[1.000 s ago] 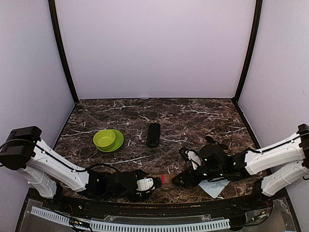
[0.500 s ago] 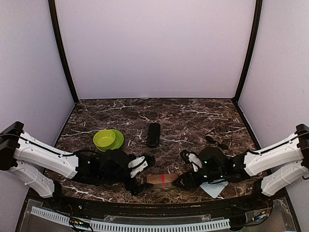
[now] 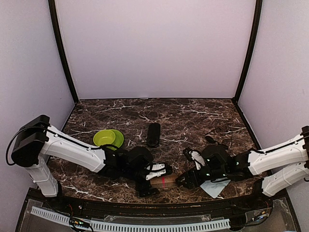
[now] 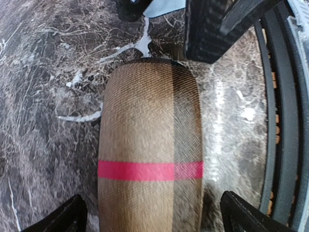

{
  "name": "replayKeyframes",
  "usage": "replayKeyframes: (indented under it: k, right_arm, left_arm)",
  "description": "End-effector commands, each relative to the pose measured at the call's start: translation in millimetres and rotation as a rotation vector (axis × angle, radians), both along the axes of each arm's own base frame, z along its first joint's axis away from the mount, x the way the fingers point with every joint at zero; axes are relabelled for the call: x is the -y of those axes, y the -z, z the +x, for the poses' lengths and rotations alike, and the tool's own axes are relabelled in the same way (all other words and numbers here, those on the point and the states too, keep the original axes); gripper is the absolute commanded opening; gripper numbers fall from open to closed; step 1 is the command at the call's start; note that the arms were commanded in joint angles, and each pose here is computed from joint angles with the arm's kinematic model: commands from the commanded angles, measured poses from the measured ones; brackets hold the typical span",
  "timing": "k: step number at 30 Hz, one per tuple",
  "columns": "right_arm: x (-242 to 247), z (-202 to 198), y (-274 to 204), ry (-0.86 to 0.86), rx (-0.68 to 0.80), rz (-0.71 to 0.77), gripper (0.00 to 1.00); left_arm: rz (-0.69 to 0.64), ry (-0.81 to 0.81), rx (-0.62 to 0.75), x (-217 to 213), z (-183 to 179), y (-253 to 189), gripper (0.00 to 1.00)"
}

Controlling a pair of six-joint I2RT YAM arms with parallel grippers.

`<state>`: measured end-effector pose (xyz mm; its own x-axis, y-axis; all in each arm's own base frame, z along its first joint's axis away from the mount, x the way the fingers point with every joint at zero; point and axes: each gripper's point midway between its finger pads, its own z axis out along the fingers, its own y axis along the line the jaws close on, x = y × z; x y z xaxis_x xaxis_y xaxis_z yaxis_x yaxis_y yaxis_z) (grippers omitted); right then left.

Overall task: Organize the sunglasses
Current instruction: Move the case with sunglasses to the center of the board.

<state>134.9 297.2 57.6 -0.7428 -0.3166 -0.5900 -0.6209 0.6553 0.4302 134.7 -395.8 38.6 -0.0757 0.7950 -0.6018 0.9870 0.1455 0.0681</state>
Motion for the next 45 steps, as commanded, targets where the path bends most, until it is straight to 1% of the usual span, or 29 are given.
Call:
replayKeyframes:
  k: [1, 3, 6, 8, 12, 14, 16, 18, 20, 22, 24, 26, 30, 34, 36, 39, 43, 45]
  right_arm:
    - [-3.7, 11.4, -17.9, 0.016, 0.036, 0.039, 0.81]
    - [-2.0, 12.9, -17.6, 0.017, 0.034, 0.035, 0.81]
    - [0.3, 17.7, -19.2, 0.022, 0.039, 0.025, 0.82]
    - [1.5, 21.1, -21.6, 0.024, 0.046, 0.021, 0.82]
    - [2.1, 27.7, -25.8, 0.024, 0.058, 0.035, 0.82]
    - [2.6, 32.0, -26.9, 0.029, 0.063, 0.042, 0.82]
    - [3.1, 38.5, -28.3, 0.036, 0.069, 0.047, 0.82]
    - [4.0, 45.4, -28.4, 0.044, 0.071, 0.046, 0.82]
    - [3.3, 52.2, -30.3, 0.046, 0.074, 0.049, 0.82]
    - [4.1, 58.7, -31.4, 0.056, 0.080, 0.046, 0.82]
    - [8.1, 68.0, -33.0, 0.087, 0.086, 0.041, 0.82]
    - [12.4, 76.3, -37.3, 0.121, 0.093, 0.039, 0.82]
    - [22.2, 92.8, -48.9, 0.191, 0.105, 0.015, 0.82]
    - [24.8, 101.2, -59.8, 0.214, 0.123, 0.008, 0.82]
    - [26.9, 103.0, -60.6, 0.221, 0.126, 0.009, 0.82]
    - [28.4, 103.9, -60.5, 0.228, 0.124, 0.010, 0.83]
    - [28.3, 105.9, -62.7, 0.233, 0.126, 0.014, 0.82]
    - [27.7, 106.9, -63.9, 0.234, 0.127, 0.016, 0.83]
  left_arm:
    - [0.069, 0.027, 0.024, 1.6, 8.6, 8.9, 0.98]
    - [0.092, 0.021, 0.021, 0.5, 11.5, 13.5, 0.91]
    - [0.106, -0.007, 0.010, -8.2, 18.0, 14.8, 0.77]
    - [0.106, -0.042, 0.003, -19.3, 25.9, 10.5, 0.67]
    - [0.111, -0.130, 0.003, -46.0, 41.3, 2.4, 0.54]
    - [0.119, -0.205, -0.009, -64.3, 47.8, 3.9, 0.48]
    - [0.111, -0.290, -0.012, -82.0, 56.7, 3.5, 0.45]
    - [0.088, -0.365, -0.014, -92.7, 67.7, -8.4, 0.43]
    - [0.071, -0.457, 0.001, -108.4, 83.0, -16.4, 0.43]
    - [0.054, -0.557, -0.017, -124.5, 98.7, -21.8, 0.42]
    - [0.060, -0.648, -0.024, -140.5, 112.5, -23.3, 0.42]
    - [0.078, -0.706, -0.030, -152.0, 122.5, -20.1, 0.43]
    - [0.108, -0.765, -0.079, -164.0, 137.5, -9.2, 0.43]
    - [0.122, -0.769, -0.111, -161.9, 144.9, -0.1, 0.43]
    - [0.130, -0.769, -0.135, -160.4, 144.7, 5.4, 0.46]
    - [0.128, -0.757, -0.174, -157.8, 142.1, 10.0, 0.53]
    - [0.111, -0.757, -0.178, -155.8, 142.5, 4.5, 0.72]
    - [0.086, -0.768, -0.154, -155.8, 146.5, -5.3, 0.78]
